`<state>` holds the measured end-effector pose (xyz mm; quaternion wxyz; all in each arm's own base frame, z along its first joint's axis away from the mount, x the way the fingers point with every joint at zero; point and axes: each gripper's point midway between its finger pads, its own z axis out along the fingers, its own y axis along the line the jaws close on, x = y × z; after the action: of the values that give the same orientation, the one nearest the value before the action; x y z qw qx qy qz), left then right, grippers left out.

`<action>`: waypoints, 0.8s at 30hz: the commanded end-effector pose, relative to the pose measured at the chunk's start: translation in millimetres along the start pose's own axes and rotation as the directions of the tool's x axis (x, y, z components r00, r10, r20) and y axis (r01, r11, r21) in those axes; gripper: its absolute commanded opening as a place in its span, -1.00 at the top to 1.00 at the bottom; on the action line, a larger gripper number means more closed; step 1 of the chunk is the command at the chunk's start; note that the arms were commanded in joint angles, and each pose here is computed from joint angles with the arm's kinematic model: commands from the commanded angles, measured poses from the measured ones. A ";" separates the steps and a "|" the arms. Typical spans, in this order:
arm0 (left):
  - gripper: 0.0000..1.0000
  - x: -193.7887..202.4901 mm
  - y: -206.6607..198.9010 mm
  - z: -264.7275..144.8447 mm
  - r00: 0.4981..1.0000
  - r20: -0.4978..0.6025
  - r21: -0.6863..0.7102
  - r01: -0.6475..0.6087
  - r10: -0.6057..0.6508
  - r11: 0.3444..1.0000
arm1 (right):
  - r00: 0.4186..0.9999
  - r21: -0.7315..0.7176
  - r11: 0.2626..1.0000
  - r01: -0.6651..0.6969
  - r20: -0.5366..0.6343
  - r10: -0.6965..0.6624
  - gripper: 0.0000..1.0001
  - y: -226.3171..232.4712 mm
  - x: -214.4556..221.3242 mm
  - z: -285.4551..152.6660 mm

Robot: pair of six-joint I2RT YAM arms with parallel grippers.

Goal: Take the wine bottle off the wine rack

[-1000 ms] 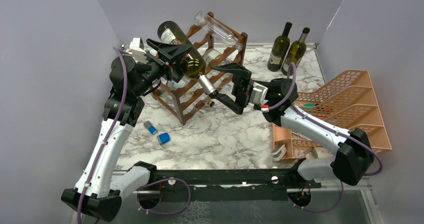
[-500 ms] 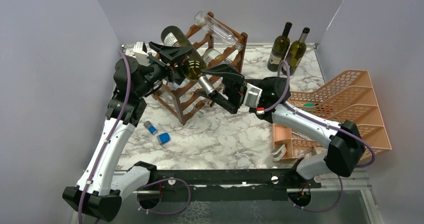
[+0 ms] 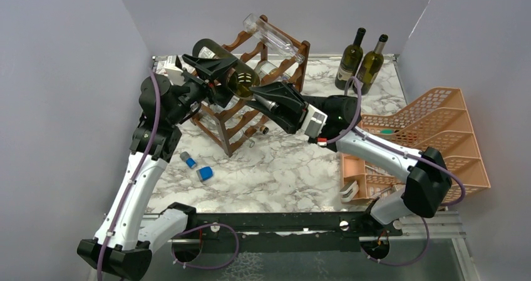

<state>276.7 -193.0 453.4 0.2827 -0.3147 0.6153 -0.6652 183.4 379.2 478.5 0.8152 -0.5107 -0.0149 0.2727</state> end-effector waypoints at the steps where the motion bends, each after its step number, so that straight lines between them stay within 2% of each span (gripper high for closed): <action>1: 0.35 11.7 -36.0 -18.6 0.998 -0.007 0.130 -0.067 0.069 0.989 | 0.999 0.103 0.994 -0.033 0.008 0.032 0.55 -23.9 -5.7 8.0; 3: 0.15 10.6 -34.2 -19.4 0.998 0.002 0.122 -0.064 0.064 0.990 | 1.000 0.122 0.992 -0.030 0.010 0.029 0.60 -33.6 -10.8 10.1; 6: -0.25 8.6 -33.0 -20.7 0.998 0.018 0.116 -0.069 0.067 0.991 | 0.999 0.161 0.986 -0.034 -0.007 0.036 0.75 -51.2 -14.3 13.2; 8: -0.62 7.2 -31.7 -20.3 0.997 0.026 0.111 -0.074 0.071 0.991 | 0.999 0.197 0.980 -0.031 -0.027 0.037 0.84 -64.2 -15.1 14.1; 9: -0.87 6.9 -29.6 -19.8 0.997 0.026 0.103 -0.075 0.072 0.992 | 0.998 0.211 0.977 -0.028 -0.042 0.038 0.90 -69.8 -15.1 13.9; 10: -0.98 6.4 -27.1 -19.2 0.997 0.027 0.095 -0.074 0.072 0.993 | 0.998 0.223 0.974 -0.024 -0.058 0.038 0.96 -75.3 -15.0 13.9; 17: -0.99 -0.7 -7.7 -16.8 0.997 0.055 0.046 -0.063 0.061 0.997 | 0.984 0.316 0.949 0.010 -0.169 0.046 0.97 -108.8 -18.9 5.1; 24: -0.99 -7.1 -17.7 -18.8 0.973 0.108 0.026 -0.208 0.204 0.978 | 0.936 0.415 0.909 0.039 -0.334 0.112 0.97 -146.1 -27.5 -15.3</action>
<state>268.7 -183.3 454.5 0.3352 -0.2966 0.6154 -0.6487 237.8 366.9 519.3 0.8293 -0.4474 0.2043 0.2654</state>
